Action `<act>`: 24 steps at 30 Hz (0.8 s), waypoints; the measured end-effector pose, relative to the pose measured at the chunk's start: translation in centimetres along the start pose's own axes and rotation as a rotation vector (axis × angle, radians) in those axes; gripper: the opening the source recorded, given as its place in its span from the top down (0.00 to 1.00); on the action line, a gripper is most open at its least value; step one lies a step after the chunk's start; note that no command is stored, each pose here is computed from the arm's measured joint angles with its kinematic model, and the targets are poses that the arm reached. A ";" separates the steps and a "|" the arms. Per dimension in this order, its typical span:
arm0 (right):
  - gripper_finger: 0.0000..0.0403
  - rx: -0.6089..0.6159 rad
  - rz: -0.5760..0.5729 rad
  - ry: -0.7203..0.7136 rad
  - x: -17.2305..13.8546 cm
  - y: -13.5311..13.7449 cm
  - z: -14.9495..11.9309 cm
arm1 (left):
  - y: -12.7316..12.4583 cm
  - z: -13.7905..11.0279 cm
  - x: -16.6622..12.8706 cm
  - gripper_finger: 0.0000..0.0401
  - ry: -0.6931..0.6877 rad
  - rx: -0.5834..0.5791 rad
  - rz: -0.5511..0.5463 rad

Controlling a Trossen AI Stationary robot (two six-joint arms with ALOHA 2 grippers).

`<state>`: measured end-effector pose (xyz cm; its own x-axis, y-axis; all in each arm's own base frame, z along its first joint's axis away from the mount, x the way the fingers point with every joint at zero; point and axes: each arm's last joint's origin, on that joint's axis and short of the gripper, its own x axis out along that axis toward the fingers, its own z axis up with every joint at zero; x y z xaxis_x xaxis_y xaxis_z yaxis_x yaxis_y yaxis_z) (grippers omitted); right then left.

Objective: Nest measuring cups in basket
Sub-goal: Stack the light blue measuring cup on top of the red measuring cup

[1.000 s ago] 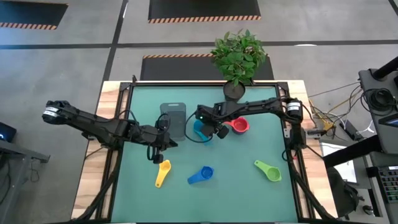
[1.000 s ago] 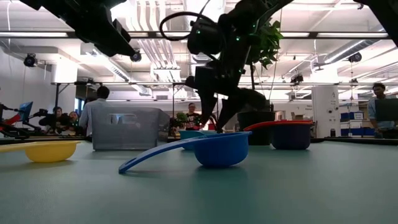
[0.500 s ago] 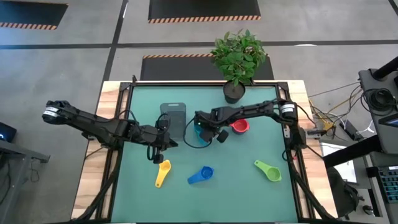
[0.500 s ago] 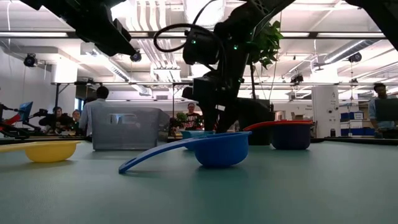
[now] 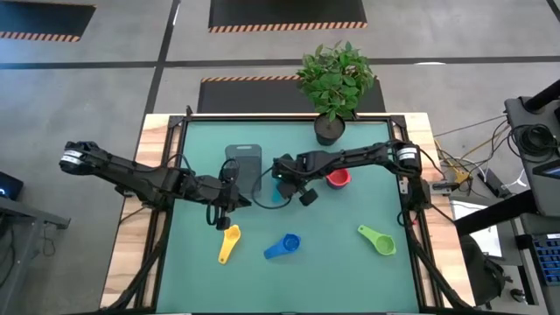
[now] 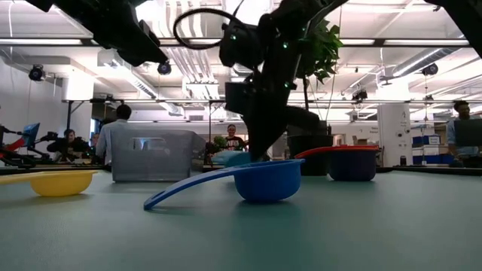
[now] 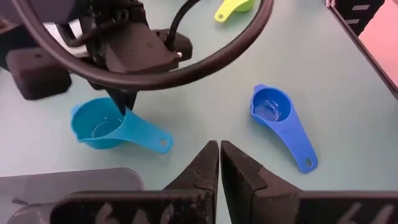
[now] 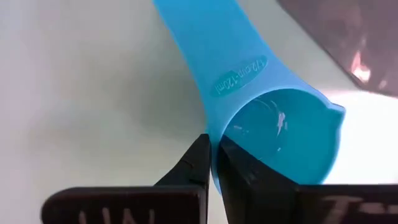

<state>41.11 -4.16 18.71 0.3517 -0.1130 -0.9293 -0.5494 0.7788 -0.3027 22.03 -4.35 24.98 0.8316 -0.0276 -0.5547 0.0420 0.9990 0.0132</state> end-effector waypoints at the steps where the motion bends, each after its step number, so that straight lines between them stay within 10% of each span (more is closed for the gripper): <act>1: 0.98 0.028 0.000 0.001 -0.3 -0.1 0.2 | 0.0 0.0 0.0 1.00 0.000 0.000 0.000; 16: 0.98 0.855 0.065 0.185 -8.0 -1.0 1.7 | 0.0 0.0 0.0 1.00 -0.004 -0.002 0.000; 24: 0.98 1.033 0.080 0.341 -9.9 1.6 0.8 | 0.0 0.0 0.0 1.00 -0.004 -0.009 -0.001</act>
<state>37.35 -1.37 27.57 0.0275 -0.0803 -0.9964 0.3967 0.9158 -0.0629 22.05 -4.36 25.01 0.8338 -0.0283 -0.5513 0.0372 0.9993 0.0050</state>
